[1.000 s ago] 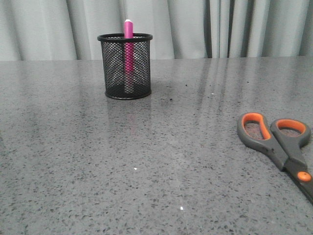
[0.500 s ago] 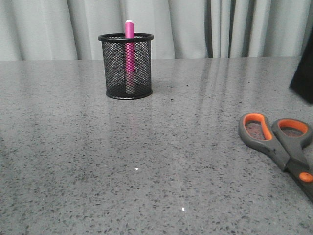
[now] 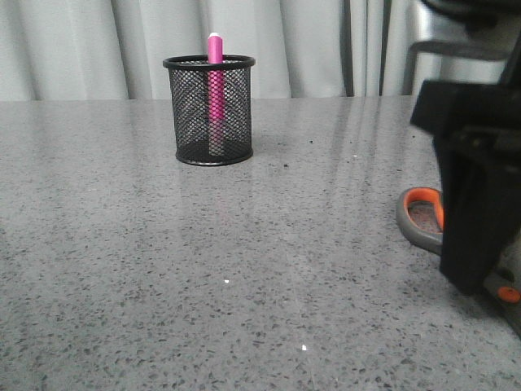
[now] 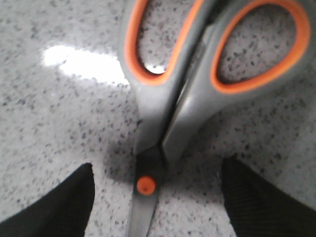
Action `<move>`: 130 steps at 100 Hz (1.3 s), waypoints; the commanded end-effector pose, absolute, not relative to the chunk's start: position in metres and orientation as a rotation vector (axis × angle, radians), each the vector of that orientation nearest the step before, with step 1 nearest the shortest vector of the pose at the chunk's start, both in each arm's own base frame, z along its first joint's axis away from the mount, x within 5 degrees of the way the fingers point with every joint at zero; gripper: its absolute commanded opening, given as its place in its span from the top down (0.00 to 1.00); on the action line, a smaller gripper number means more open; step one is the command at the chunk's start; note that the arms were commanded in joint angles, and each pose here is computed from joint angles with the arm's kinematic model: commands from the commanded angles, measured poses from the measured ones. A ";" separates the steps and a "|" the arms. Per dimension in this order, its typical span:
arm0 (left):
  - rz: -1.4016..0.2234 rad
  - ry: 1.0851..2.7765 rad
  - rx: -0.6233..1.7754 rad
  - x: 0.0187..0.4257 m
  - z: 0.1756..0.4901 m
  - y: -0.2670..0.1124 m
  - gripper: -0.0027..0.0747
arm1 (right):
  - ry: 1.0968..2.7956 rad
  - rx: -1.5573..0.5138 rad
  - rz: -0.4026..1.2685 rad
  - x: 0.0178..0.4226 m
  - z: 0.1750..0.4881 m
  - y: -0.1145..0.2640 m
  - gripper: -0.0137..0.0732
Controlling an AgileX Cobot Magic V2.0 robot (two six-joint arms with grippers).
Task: Put pen and scissors into bin
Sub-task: 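Grasp the grey-and-orange scissors by the blades with the right gripper and lift, then carry the scissors over the mesh cup and lower them in, blades down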
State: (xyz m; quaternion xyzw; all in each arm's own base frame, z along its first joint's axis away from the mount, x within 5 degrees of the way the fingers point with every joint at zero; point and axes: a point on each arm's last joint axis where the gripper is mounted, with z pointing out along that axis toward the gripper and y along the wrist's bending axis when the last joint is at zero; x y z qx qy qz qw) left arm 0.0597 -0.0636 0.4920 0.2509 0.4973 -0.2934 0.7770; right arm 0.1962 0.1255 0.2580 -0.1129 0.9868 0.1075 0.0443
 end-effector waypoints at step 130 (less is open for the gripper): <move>-0.673 1.051 0.537 0.056 0.499 -0.063 0.59 | 1.416 -0.216 0.627 0.281 0.435 0.162 0.91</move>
